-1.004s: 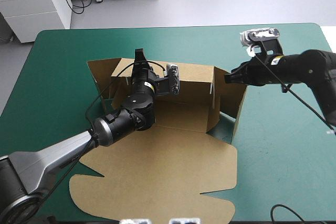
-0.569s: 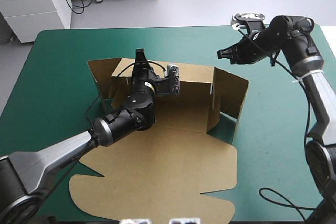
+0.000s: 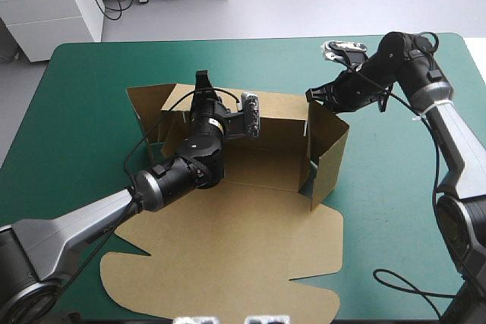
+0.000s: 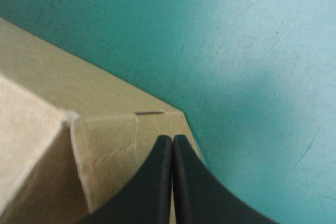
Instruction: Fold the box
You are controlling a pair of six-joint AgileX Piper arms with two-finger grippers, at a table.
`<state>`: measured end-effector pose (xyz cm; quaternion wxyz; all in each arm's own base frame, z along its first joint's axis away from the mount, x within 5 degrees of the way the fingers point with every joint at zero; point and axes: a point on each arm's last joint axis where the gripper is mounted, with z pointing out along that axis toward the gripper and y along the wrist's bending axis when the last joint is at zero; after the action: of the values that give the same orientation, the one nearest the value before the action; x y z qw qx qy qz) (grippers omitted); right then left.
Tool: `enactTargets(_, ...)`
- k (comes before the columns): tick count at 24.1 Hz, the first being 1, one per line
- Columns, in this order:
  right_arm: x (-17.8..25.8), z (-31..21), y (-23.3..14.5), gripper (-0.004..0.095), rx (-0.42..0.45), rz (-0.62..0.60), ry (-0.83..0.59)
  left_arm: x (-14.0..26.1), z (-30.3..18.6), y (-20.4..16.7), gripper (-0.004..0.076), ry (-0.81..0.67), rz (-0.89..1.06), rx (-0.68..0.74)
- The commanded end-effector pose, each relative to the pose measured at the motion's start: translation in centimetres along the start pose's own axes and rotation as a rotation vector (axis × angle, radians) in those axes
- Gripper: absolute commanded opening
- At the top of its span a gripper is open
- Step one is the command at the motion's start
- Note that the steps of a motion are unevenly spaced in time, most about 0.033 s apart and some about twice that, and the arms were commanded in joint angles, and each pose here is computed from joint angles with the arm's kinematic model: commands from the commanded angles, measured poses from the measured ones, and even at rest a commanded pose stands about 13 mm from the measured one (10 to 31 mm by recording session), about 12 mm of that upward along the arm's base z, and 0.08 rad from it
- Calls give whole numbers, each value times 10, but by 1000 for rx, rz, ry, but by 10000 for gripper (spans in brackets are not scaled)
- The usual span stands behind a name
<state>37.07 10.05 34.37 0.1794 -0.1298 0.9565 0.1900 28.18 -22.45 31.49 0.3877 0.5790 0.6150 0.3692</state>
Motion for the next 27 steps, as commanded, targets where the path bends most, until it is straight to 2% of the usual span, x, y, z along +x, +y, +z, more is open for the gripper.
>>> enactTargets(1, 13, -34, 15, -18, -31, -69, -58, 6, -11, 16, 15, 0, -84, -25)
enactTargets(3, 23, -35, 17, -18, -48, -92, -46, 5, -11, 17, 15, -2, -76, -38)
enactTargets(6, 42, -27, 21, -19, -121, -165, -32, 5, -10, 18, 15, 6, -67, -55)
enactTargets(9, 57, -21, 23, -18, -159, -171, -121, 4, -9, 18, 15, 3, -69, -51)
enactTargets(16, 89, -20, 26, -17, -136, -277, -327, 4, -9, 18, 15, -2, -67, -52)
enactTargets(21, 105, -10, 42, -17, -123, -425, -407, 4, -9, 17, 15, -2, -74, -45)
enactTargets(27, 118, 1, 54, -19, -93, -512, -432, 4, -9, 17, 15, 2, -76, -42)
